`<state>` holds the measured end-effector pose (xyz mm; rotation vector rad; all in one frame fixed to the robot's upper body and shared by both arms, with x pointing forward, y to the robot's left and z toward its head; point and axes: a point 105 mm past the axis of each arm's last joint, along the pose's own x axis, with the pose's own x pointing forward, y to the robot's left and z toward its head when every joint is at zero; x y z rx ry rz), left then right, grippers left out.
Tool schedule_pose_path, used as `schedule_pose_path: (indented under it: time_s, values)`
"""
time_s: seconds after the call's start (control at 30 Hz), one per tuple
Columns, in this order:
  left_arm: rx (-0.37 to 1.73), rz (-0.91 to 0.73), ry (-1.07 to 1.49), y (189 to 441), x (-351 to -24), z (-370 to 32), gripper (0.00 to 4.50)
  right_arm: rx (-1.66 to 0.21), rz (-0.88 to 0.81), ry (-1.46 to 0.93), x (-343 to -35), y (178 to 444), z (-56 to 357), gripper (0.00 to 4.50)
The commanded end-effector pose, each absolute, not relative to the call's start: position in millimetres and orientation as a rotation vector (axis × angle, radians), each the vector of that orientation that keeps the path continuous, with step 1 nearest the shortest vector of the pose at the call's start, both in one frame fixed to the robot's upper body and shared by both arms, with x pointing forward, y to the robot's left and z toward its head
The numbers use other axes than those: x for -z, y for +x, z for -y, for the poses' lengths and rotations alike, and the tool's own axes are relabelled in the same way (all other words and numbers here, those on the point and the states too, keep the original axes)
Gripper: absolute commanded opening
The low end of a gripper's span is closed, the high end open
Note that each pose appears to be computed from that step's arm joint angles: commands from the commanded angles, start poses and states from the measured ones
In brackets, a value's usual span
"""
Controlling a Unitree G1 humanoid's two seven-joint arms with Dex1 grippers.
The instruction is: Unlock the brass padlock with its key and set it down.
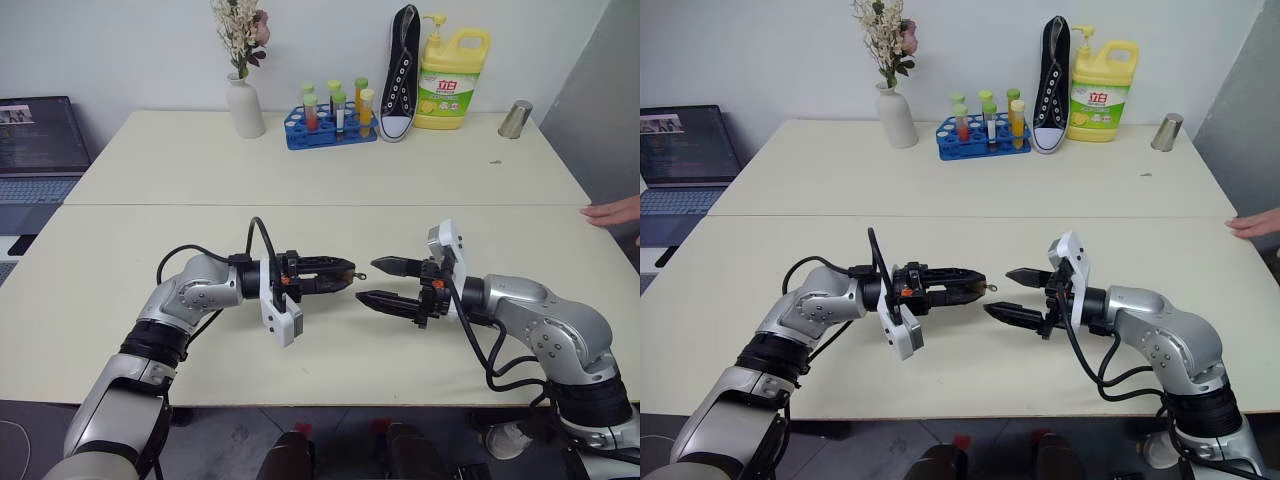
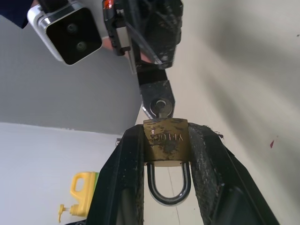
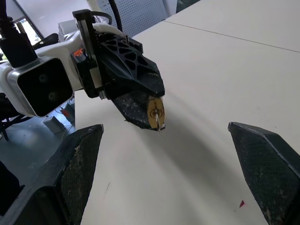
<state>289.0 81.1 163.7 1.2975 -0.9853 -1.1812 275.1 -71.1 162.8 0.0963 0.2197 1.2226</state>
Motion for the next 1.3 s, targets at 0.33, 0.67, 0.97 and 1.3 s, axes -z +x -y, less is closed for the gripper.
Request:
schedule_pose_path:
  time_s: [0.33,0.67,0.97,1.3]
  values:
    - [1.152,1.007,1.307,286.7,-169.4,-81.9,0.98,-1.285,-0.187,0.115,-177.2,269.8,62.5,1.40]
    - [1.128,1.012,1.316,289.5,-171.7,-80.5,0.98,-1.303,-0.193,0.107,-178.0,268.9,60.6,0.00]
    - [1.126,1.012,1.320,290.3,-171.2,-79.7,0.98,-1.273,-0.168,0.107,-181.4,273.5,63.6,0.00]
    - [1.131,1.016,1.316,289.4,-170.6,-78.8,0.98,-1.272,-0.200,0.102,-175.0,273.7,65.5,1.98]
